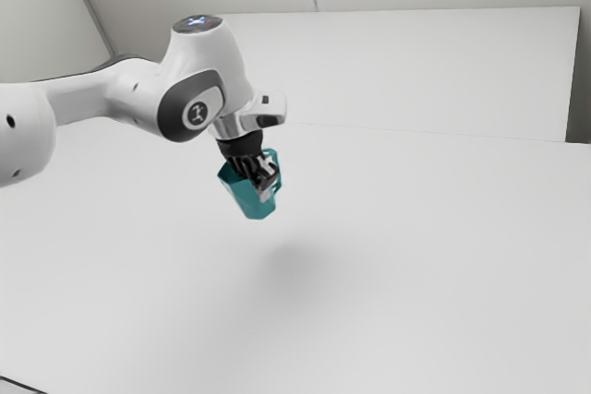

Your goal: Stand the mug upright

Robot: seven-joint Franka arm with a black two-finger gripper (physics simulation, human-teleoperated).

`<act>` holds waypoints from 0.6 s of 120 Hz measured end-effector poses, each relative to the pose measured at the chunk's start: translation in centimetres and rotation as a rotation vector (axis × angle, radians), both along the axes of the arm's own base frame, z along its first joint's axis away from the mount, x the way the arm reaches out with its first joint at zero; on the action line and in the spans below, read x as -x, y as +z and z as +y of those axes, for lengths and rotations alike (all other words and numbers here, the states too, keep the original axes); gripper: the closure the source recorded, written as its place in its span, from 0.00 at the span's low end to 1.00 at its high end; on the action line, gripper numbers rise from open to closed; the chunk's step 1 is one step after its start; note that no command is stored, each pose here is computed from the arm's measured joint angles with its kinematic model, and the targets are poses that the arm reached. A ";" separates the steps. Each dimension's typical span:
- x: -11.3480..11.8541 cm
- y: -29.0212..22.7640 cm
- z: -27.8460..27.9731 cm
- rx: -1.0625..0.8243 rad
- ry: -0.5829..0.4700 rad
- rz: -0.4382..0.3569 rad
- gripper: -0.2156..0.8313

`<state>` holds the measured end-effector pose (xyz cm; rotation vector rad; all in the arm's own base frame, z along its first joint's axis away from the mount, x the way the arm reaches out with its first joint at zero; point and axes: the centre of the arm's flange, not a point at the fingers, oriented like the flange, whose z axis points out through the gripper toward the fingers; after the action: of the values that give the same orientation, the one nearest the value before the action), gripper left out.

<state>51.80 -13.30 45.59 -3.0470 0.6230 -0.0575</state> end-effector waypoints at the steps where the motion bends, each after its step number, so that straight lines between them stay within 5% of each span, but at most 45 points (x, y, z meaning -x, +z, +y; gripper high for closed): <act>1: 0.0 0.0 0.1 -0.001 0.003 0.000 0.94; 72: 3.2 -3.0 7.5 -0.038 0.181 0.068 0.95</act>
<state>48.65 -5.83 42.61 -3.0635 0.3453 0.0618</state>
